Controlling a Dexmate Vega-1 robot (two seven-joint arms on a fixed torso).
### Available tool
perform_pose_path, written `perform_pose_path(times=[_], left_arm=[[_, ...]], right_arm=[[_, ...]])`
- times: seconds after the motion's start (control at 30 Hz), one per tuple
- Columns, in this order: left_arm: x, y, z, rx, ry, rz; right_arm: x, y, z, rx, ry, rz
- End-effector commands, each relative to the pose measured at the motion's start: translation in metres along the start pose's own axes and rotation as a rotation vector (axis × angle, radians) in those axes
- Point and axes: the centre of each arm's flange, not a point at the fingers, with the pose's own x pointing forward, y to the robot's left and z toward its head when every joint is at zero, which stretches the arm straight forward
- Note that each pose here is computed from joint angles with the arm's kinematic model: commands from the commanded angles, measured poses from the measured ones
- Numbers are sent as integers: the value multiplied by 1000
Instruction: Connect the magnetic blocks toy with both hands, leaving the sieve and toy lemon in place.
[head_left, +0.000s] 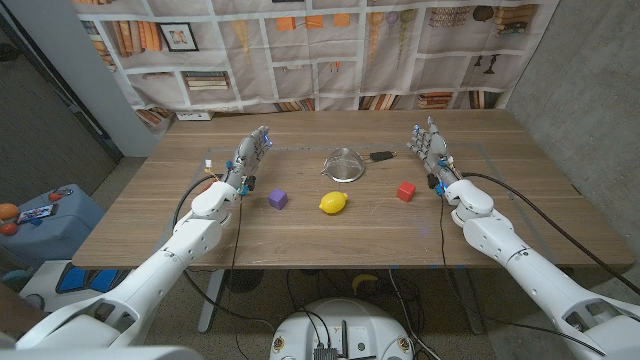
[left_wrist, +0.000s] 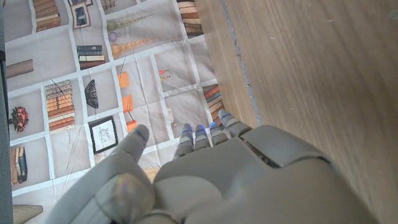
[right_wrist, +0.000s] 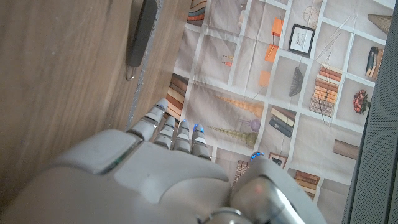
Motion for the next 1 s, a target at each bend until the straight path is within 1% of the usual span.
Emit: perform_pose_path(times=[0.03, 0.27, 0.33, 0.53, 0.63, 0.87, 1.0], left_arm=[[-2, 2, 11, 41, -8, -26], [-8, 8, 24, 71, -7, -31], [-9, 11, 28, 86, -3, -36], [-15, 21, 42, 136, 9, -45], [-18, 24, 51, 165, 13, -54], [-24, 25, 69, 231, 12, -92], [-27, 23, 79, 297, 48, -145]], right_arm=[[-7, 8, -2, -16, -14, -32], [-5, 11, 1, -29, -29, -42], [-3, 12, 2, -38, -22, -44], [1, 15, 0, -39, -19, -44], [2, 15, -2, -36, -24, -46], [3, 12, -4, -33, -33, -47], [1, 9, -2, -43, -32, -54]])
